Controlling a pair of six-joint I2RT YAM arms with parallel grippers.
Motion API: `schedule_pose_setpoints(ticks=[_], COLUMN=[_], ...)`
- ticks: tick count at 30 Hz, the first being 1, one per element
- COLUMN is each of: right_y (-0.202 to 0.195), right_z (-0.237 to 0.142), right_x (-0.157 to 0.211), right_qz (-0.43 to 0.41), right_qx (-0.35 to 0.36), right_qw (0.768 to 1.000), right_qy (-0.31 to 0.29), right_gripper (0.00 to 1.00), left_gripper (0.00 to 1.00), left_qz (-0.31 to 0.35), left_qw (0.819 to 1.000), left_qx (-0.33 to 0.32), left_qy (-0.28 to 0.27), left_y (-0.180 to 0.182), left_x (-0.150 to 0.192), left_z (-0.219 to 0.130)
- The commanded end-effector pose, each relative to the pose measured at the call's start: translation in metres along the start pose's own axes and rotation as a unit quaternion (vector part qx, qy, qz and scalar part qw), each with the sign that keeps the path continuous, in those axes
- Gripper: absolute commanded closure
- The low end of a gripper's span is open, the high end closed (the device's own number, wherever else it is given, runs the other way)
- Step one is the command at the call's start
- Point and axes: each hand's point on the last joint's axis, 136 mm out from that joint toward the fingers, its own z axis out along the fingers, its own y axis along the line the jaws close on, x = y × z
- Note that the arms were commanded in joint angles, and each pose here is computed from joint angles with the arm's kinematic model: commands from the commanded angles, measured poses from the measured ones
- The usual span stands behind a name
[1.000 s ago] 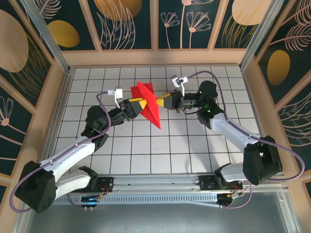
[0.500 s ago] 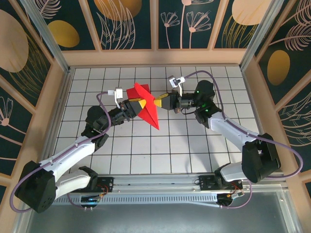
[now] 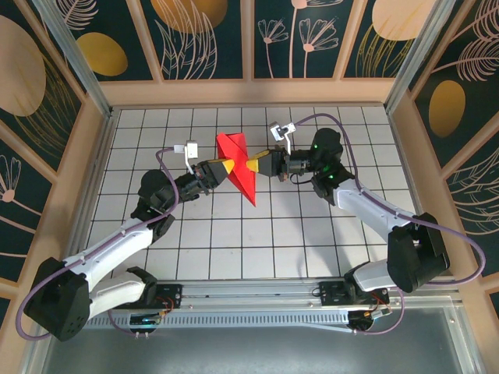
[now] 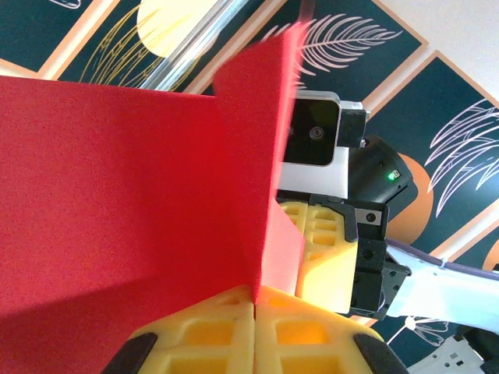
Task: Fold a paper plane with a square sheet of paper (fold left side to right side)
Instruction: Turn over the paper at the center of the table.
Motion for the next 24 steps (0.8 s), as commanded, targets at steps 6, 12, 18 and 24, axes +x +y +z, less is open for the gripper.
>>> schedule_pose_setpoints(ticks=[6, 12, 18, 24], right_y=[0.007, -0.013, -0.017, -0.008], right_z=[-0.011, -0.039, -0.048, -0.03], right_x=[-0.025, -0.021, 0.007, 0.037], right_qz=[-0.045, -0.04, -0.004, 0.016], right_qx=[0.043, 0.146, 0.153, 0.106], right_qw=[0.998, 0.987, 0.988, 0.994], right_qy=[-0.026, -0.045, -0.035, -0.003], right_gripper=[0.89, 0.56, 0.23, 0.15], left_gripper=[0.97, 0.98, 0.98, 0.98], left_qz=[0.019, 0.016, 0.014, 0.012], left_qw=[1.0, 0.999, 0.999, 0.999], left_qx=[0.013, 0.019, 0.021, 0.024], left_qy=[-0.018, -0.023, -0.024, -0.025], left_y=[-0.012, -0.013, -0.014, -0.015], left_x=[-0.011, -0.012, -0.012, -0.013], left_z=[0.001, 0.002, 0.003, 0.004])
